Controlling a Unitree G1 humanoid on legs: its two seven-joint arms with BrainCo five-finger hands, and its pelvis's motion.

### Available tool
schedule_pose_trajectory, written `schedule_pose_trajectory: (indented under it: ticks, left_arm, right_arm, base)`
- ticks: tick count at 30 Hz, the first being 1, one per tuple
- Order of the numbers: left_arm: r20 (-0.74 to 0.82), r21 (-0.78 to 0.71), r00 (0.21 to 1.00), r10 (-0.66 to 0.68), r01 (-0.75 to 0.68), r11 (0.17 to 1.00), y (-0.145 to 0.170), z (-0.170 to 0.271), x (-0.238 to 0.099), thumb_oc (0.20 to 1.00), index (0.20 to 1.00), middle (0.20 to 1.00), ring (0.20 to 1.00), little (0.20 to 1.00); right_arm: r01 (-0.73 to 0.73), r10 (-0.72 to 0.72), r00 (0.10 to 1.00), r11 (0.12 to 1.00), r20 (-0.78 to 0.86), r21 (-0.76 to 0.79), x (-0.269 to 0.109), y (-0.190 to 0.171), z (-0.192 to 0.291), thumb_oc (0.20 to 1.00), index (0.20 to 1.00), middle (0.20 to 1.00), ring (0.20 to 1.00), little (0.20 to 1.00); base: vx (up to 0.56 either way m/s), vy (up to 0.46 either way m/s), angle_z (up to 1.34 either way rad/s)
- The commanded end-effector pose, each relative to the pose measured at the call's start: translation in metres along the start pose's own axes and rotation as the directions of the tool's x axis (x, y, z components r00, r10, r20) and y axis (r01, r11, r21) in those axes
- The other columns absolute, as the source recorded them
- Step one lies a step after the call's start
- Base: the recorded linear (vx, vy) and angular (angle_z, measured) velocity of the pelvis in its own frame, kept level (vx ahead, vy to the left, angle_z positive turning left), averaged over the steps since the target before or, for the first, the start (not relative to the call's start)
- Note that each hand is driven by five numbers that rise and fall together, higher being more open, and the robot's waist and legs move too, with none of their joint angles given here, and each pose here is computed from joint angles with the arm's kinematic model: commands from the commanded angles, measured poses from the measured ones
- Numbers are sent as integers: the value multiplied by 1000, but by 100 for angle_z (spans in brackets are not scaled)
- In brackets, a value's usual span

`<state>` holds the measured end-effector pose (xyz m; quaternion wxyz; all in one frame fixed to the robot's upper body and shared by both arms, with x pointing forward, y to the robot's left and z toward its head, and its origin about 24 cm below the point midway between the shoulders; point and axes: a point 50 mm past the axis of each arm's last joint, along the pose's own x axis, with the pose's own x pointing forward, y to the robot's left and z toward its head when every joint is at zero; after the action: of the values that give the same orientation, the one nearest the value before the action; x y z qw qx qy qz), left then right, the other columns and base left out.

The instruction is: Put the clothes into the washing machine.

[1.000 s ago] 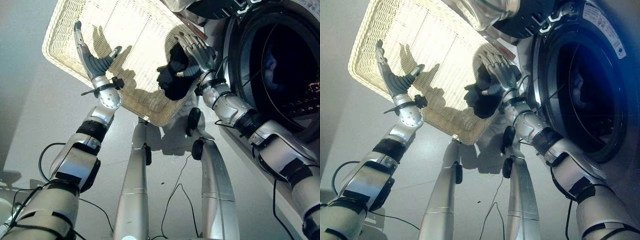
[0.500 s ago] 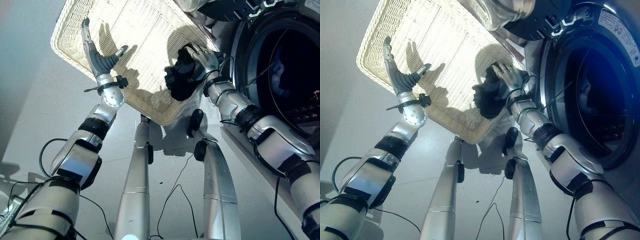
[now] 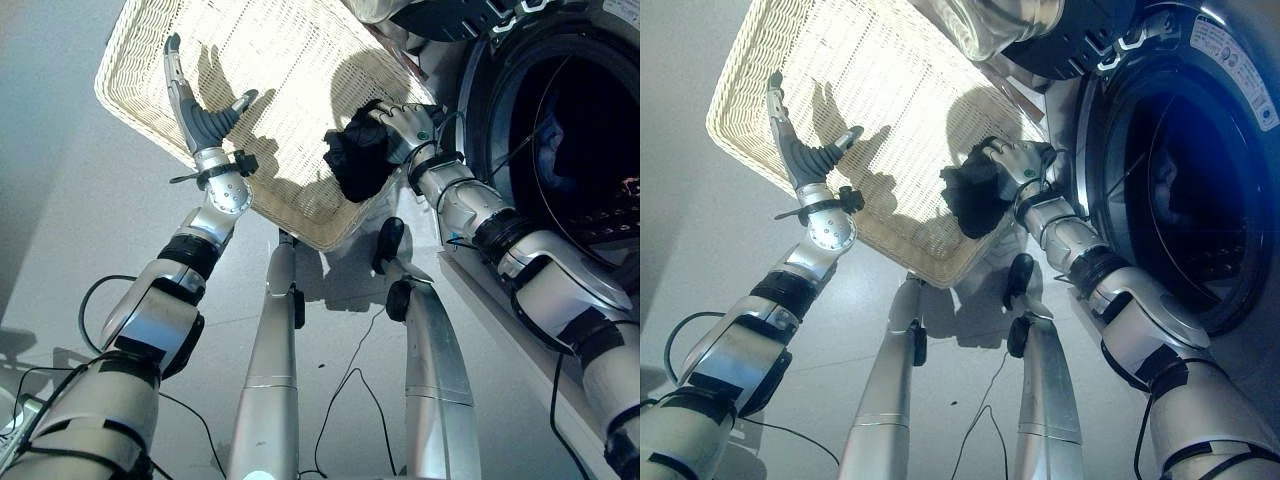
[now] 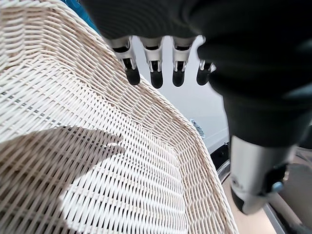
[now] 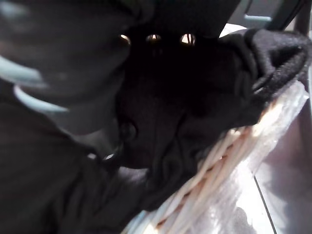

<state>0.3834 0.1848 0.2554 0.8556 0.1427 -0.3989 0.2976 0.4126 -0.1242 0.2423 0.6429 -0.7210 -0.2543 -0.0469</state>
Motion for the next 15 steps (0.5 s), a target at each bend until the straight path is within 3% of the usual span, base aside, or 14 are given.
schedule_pose_trajectory:
  ticks: [1, 11, 13, 15]
  left_arm:
    - [9, -70, 996, 87, -87, 994, 5, 7, 11, 1000, 1000, 1000, 1000, 1000]
    - [0, -82, 999, 43, -43, 996, -2, 7, 4, 1000, 1000, 1000, 1000, 1000]
    - [2, -83, 999, 36, -36, 996, -2, 7, 3, 1000, 1000, 1000, 1000, 1000]
    - [7, -81, 999, 33, -32, 996, -1, 6, -1, 1000, 1000, 1000, 1000, 1000]
  right_arm:
    - [-90, 85, 995, 992, -57, -84, -22, 32, -26, 200, 200, 200, 200, 200]
    - [127, -100, 985, 970, -138, 207, -14, 9, -21, 200, 200, 200, 200, 200]
    - [185, -119, 975, 901, -187, 393, -14, 4, -18, 200, 200, 200, 200, 200]
    - [263, -142, 959, 765, -244, 588, -16, -2, -13, 200, 200, 200, 200, 200]
  base:
    - [0, 0, 0]
    - [0, 0, 0]
    - [0, 0, 0]
    - [0, 0, 0]
